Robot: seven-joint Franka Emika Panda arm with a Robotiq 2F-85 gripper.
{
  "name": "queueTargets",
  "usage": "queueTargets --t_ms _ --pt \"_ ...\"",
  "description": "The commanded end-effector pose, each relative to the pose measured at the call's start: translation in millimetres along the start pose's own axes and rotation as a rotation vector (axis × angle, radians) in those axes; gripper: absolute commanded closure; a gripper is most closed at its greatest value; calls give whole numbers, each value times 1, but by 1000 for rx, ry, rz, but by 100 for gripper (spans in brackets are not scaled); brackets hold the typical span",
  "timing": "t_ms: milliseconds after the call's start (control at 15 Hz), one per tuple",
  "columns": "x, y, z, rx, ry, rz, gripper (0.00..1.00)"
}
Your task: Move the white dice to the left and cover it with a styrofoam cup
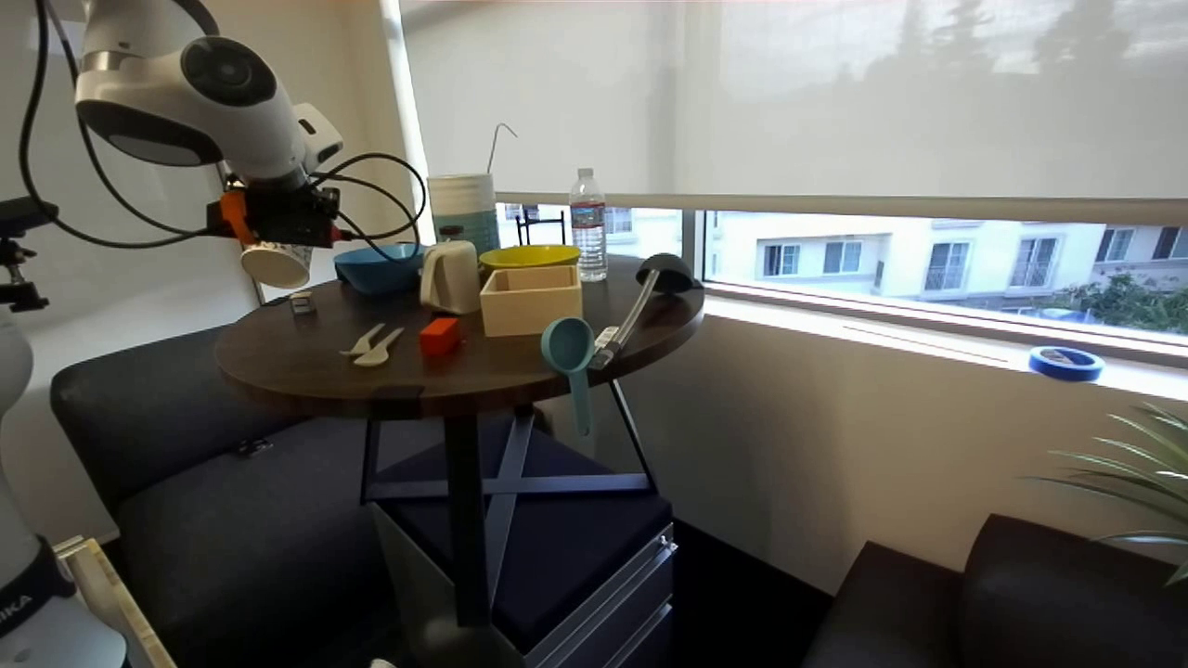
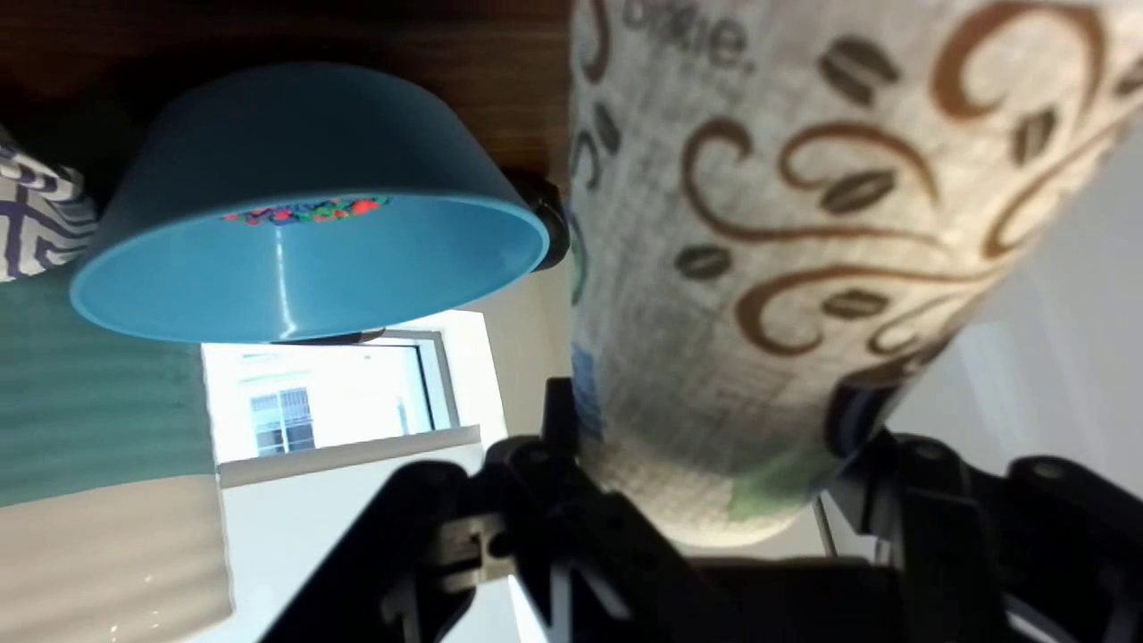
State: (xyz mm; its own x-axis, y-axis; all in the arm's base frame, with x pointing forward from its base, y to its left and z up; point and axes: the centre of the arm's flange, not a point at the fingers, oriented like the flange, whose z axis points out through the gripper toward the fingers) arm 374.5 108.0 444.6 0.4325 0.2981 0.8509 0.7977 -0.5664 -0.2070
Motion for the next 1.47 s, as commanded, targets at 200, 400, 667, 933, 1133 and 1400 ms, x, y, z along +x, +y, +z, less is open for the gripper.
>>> queueTargets --t_ms 200,400,667,933,1133,1400 --pt "0 -1 6 18 35 -24 60" --pt "1 -6 12 27 92 -23 60" --pt "-2 -14 28 62 195 -45 60" --pt "-10 -18 40 65 266 -80 60" --pt "-18 -17 49 57 268 -120 60" --pt "-28 -10 65 66 287 -169 60"
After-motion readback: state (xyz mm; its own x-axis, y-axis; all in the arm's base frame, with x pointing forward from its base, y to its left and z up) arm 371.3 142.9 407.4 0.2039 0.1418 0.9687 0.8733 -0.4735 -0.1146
